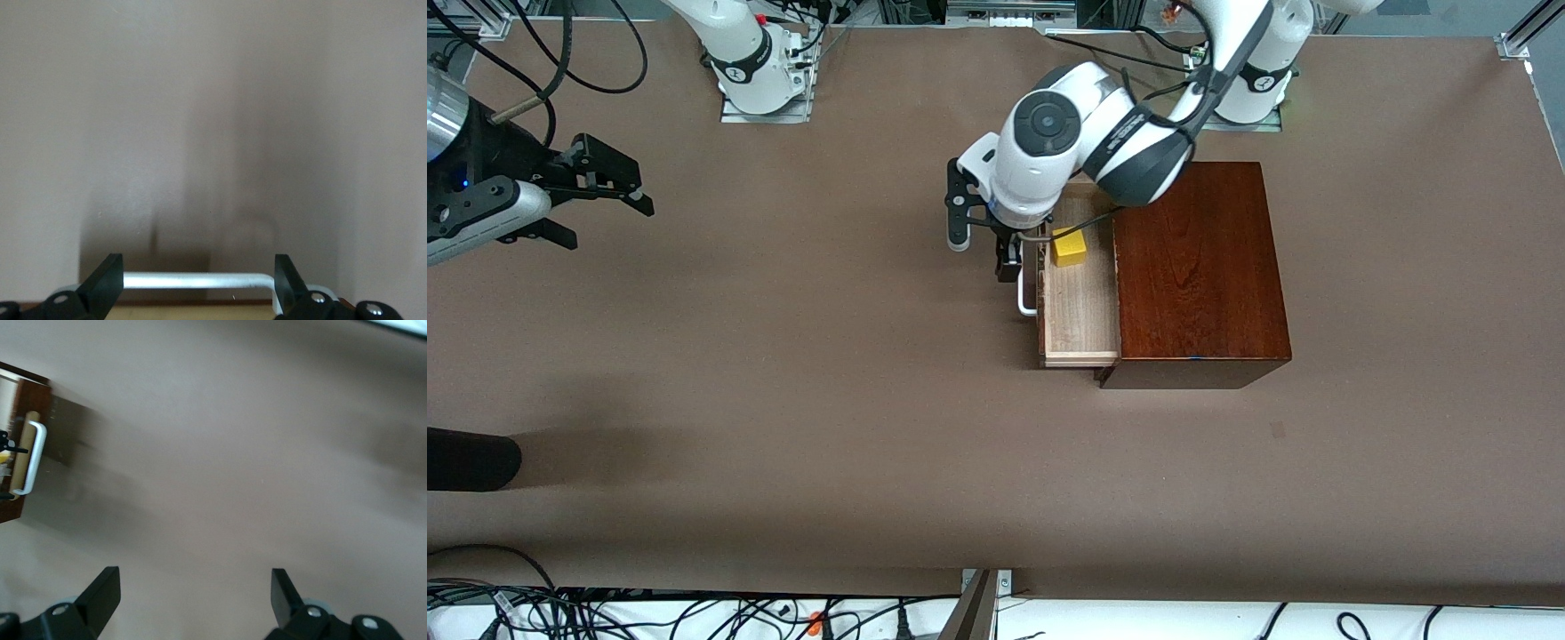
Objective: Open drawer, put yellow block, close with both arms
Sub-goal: 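Push the drawer front with the left gripper into the box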
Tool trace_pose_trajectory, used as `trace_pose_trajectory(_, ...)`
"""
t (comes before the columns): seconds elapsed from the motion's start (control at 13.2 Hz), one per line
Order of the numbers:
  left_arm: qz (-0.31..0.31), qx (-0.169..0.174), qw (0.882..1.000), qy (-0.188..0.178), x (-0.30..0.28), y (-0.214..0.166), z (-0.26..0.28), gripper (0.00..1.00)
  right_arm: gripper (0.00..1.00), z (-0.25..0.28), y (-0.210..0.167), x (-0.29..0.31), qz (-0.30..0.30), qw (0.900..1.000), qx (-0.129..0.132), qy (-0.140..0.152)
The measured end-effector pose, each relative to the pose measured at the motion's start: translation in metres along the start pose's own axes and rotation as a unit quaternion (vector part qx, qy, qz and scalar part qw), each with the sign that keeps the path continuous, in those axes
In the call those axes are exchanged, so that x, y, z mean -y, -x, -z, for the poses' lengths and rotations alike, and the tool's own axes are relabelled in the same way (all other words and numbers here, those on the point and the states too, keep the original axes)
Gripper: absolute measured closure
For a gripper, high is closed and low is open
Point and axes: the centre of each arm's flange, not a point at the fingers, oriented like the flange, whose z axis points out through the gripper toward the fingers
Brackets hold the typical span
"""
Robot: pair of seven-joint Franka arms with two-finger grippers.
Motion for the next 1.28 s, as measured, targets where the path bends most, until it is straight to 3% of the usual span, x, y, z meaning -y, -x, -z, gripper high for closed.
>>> trace_pose_trajectory(0.15,-0.021,0.029,0.999,0.003,-0.006,-0.008,-0.036,0.0,0.0,-0.017,0.009,-0.007,-0.018,1.0,0.012,0.015)
trace_pose_trajectory(0.38,-0.028,0.044,0.999,0.008,-0.002,-0.004,-0.063,0.0,0.0,-0.04,0.011,-0.016,-0.041,0.999,0.02,0.03)
trace_pose_trajectory(0.53,-0.042,0.049,0.998,0.009,0.002,0.0,-0.064,0.0,0.0,-0.053,0.01,-0.02,-0.067,0.997,0.021,0.041)
trace_pose_trajectory(0.76,-0.061,0.081,0.995,0.017,0.004,0.008,-0.063,0.0,0.0,-0.059,0.008,-0.022,-0.098,0.994,0.017,0.043)
trace_pose_trajectory(1.28,-0.047,0.131,0.989,0.054,0.032,0.056,-0.062,0.0,0.0,-0.052,0.007,-0.023,-0.104,0.994,0.005,0.045)
